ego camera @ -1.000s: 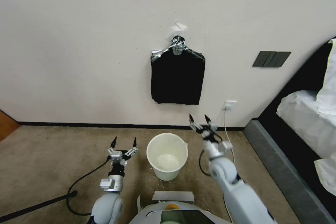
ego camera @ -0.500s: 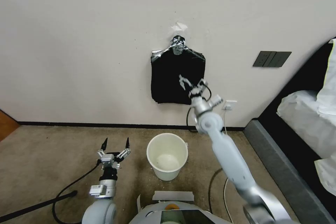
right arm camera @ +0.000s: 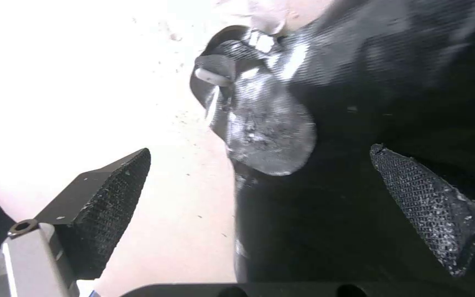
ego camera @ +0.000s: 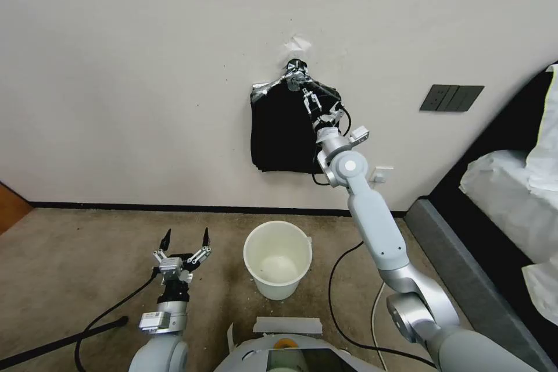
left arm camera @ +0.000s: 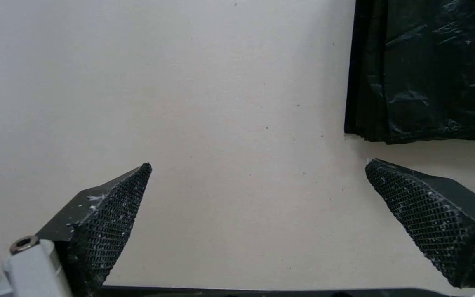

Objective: Place a trash bag onto the trash bin.

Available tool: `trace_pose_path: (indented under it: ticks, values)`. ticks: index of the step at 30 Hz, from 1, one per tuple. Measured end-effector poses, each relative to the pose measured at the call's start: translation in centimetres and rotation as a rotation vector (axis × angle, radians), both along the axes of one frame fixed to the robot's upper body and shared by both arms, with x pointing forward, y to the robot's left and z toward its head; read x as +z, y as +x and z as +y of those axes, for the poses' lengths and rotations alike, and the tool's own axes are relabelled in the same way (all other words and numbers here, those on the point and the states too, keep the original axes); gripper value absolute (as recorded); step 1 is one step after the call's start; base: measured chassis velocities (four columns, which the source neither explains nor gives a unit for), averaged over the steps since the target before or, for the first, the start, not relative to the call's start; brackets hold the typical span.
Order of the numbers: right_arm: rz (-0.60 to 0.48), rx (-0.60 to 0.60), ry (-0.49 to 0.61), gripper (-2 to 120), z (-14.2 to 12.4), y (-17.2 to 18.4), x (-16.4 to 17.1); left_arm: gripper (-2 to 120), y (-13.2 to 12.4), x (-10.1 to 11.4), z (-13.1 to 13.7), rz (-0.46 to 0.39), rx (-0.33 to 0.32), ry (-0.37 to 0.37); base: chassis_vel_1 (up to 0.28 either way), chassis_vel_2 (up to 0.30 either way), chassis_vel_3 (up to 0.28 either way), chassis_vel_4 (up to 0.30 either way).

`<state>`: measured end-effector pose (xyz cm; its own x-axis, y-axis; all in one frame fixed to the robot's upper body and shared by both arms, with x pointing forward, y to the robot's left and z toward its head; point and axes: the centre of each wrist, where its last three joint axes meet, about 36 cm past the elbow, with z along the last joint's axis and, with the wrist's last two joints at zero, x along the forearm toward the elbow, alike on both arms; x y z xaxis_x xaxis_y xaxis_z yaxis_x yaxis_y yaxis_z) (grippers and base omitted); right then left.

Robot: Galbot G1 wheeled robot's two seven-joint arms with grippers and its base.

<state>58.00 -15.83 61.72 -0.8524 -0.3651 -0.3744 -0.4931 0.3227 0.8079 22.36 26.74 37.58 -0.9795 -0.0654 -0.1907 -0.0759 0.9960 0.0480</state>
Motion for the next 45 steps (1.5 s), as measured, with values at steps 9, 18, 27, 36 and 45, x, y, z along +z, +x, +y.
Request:
trace_pose_path:
  ticks: [9, 18, 27, 36, 45]
  values:
    - [-0.04, 0.002, 0.015, 100, 1.4, 1.9, 1.9, 100, 0.0, -0.5, 0.5, 0.01, 0.014, 0.006, 0.0, 0.0, 0.0, 0.0]
    - [-0.075, 0.025, 0.034, 96, 2.4, 2.2, 3.0, 100, 0.0, -0.1, 1.0, 0.0, 0.023, 0.004, 0.0, 0.0, 0.0, 0.0]
    - [-0.053, 0.017, 0.039, 66, 2.4, 3.0, 2.5, 100, 0.0, -0.1, 0.8, 0.002, 0.022, -0.001, 0.0, 0.0, 0.0, 0.0]
    - [-0.043, 0.01, 0.05, 30, 2.3, 3.2, 2.4, 100, 0.1, 0.0, 0.8, -0.001, 0.022, -0.004, 0.0, 0.0, 0.0, 0.0]
    - [-0.042, -0.018, 0.014, 0, 2.2, 3.4, 2.0, 100, 0.0, 0.0, 0.7, 0.001, 0.023, -0.006, 0.0, 0.0, 0.0, 0.0]
